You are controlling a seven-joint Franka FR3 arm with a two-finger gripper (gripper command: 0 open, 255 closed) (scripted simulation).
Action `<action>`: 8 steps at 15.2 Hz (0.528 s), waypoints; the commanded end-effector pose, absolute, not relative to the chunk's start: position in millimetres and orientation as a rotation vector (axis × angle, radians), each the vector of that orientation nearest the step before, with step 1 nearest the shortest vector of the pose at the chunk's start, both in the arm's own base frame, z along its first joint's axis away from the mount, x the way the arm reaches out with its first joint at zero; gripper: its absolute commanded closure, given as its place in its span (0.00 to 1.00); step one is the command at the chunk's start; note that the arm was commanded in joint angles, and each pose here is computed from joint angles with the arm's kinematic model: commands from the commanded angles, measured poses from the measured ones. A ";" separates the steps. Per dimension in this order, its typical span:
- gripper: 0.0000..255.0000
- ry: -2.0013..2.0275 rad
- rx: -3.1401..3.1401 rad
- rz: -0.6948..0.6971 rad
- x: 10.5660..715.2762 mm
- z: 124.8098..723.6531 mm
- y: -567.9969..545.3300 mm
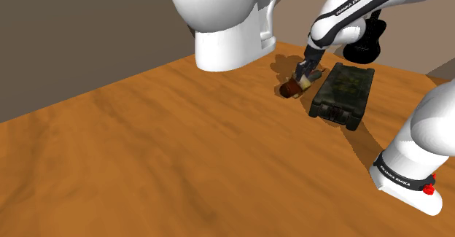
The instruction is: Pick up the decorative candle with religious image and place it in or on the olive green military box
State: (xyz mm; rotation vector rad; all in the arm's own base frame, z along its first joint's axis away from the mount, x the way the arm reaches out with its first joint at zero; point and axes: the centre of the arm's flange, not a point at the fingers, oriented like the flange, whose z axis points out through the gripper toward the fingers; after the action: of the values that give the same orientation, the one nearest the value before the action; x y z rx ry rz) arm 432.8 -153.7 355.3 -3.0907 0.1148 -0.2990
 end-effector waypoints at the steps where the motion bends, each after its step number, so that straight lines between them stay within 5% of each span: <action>1: 1.00 0.115 -3.091 -0.300 433.3 366.8 -155.0; 8: 1.00 0.115 -3.091 -0.300 433.3 403.8 -155.0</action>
State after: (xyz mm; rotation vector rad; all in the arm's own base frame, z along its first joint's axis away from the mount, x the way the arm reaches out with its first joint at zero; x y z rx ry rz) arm 432.1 -155.2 398.6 -3.0908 0.1150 -0.2986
